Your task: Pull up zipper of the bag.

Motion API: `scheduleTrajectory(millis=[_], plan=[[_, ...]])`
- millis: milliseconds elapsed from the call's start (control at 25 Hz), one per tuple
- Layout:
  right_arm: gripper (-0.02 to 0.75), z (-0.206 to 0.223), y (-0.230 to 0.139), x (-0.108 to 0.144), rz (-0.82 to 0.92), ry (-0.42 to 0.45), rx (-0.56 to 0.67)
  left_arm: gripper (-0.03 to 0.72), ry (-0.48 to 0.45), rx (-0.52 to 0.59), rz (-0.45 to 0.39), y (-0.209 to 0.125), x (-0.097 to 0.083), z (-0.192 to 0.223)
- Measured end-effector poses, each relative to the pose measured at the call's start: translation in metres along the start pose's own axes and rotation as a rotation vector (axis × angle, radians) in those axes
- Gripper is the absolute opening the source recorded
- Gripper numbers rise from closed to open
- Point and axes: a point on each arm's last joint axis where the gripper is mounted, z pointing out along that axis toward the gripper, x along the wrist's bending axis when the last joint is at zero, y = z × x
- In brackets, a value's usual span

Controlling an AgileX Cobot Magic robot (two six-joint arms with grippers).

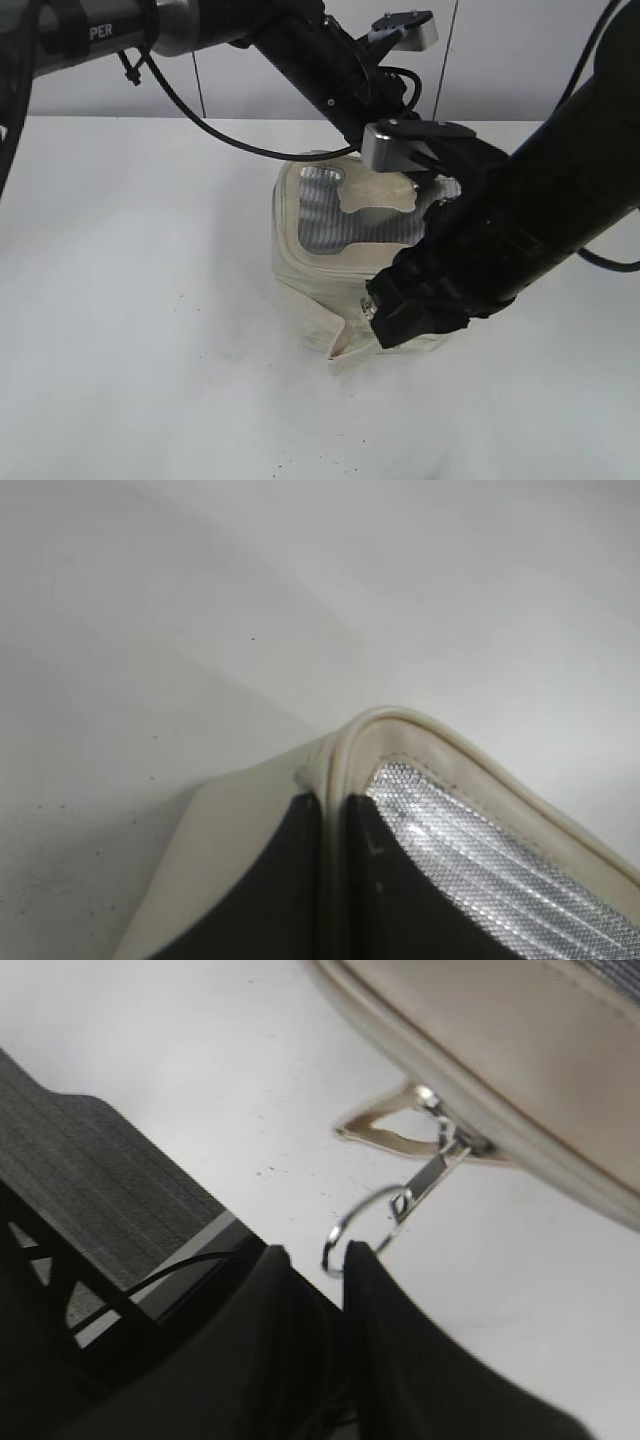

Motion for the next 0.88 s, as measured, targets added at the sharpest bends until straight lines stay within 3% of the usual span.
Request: scheduleTrajectory(millis=[160, 240, 320, 400, 560, 760, 880], plan=[[0.400, -0.015, 0.002, -0.007, 0.019, -0.110, 0.000, 0.070, 0.043, 0.015, 0.040, 0.003, -0.004, -0.007], [0.525, -0.025, 0.005, -0.011, 0.029, -0.137, -0.011, 0.135, 0.071, 0.024, 0.060, 0.005, -0.006, -0.016], [0.596, -0.036, 0.007, -0.019, 0.068, -0.151, -0.036, 0.215, 0.105, 0.044, 0.074, 0.006, -0.010, -0.028], [0.617, -0.047, 0.008, -0.031, 0.114, -0.170, -0.061, 0.296, 0.127, 0.048, 0.076, 0.009, -0.015, -0.045], [0.617, -0.073, 0.003, -0.061, 0.206, -0.231, -0.093, 0.351, 0.204, 0.019, 0.036, 0.017, -0.028, -0.088], [0.595, -0.110, -0.016, -0.087, 0.300, -0.406, -0.102, 0.358, 0.465, 0.033, -0.100, 0.012, -0.027, -0.153], [0.589, -0.130, -0.029, -0.089, 0.340, -0.503, -0.110, 0.358, 0.638, -0.003, -0.238, 0.004, -0.021, -0.193]])
